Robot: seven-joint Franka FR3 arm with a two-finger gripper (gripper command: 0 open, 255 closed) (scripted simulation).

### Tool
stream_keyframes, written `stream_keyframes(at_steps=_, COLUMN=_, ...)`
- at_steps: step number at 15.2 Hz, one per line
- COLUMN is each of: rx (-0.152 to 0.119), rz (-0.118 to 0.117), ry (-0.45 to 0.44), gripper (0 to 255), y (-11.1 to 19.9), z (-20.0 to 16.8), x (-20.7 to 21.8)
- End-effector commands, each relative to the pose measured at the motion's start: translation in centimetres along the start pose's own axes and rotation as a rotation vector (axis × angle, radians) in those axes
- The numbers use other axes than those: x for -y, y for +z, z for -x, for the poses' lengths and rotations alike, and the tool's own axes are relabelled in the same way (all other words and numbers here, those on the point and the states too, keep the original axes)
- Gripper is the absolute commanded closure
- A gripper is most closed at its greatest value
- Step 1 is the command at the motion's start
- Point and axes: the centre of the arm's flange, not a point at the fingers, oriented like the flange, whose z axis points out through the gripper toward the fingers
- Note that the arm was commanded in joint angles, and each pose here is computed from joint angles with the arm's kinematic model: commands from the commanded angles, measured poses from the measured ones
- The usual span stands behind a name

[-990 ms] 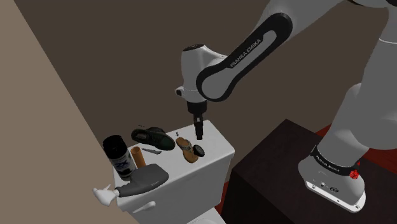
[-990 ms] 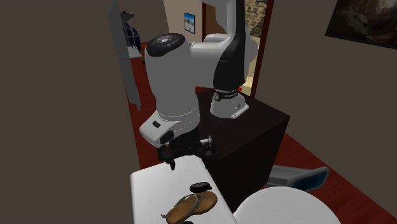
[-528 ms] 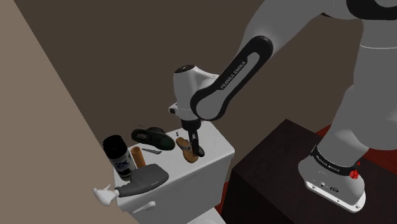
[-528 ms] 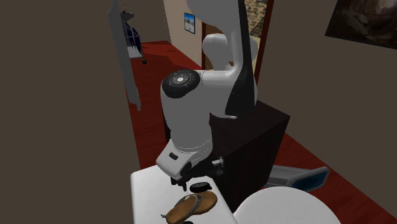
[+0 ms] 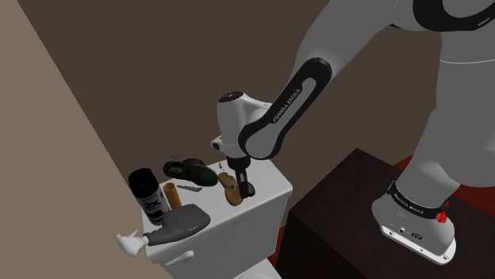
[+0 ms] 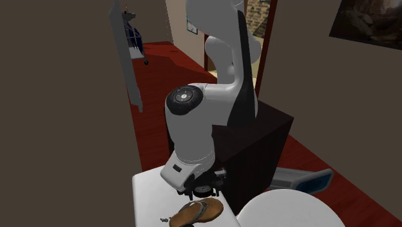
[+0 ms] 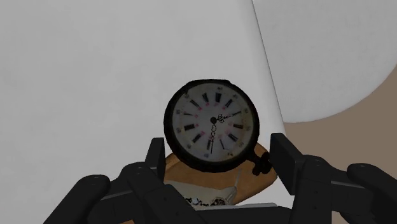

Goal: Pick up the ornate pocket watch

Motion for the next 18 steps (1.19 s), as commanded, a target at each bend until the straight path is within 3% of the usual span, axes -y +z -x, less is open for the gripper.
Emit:
stream_keyframes(at_steps=1, rx=0.000, rz=0.000, ry=0.000, gripper=255, y=0.1, z=0.0, x=0.0)
stream_keyframes(at_steps=8, rx=0.000, rz=0.000, ry=0.000, gripper=255, y=0.0, z=-0.1, x=0.0)
stream_keyframes(at_steps=18, rx=0.000, rz=0.000, ry=0.000, gripper=255, y=-5.2, z=0.3, x=0.6)
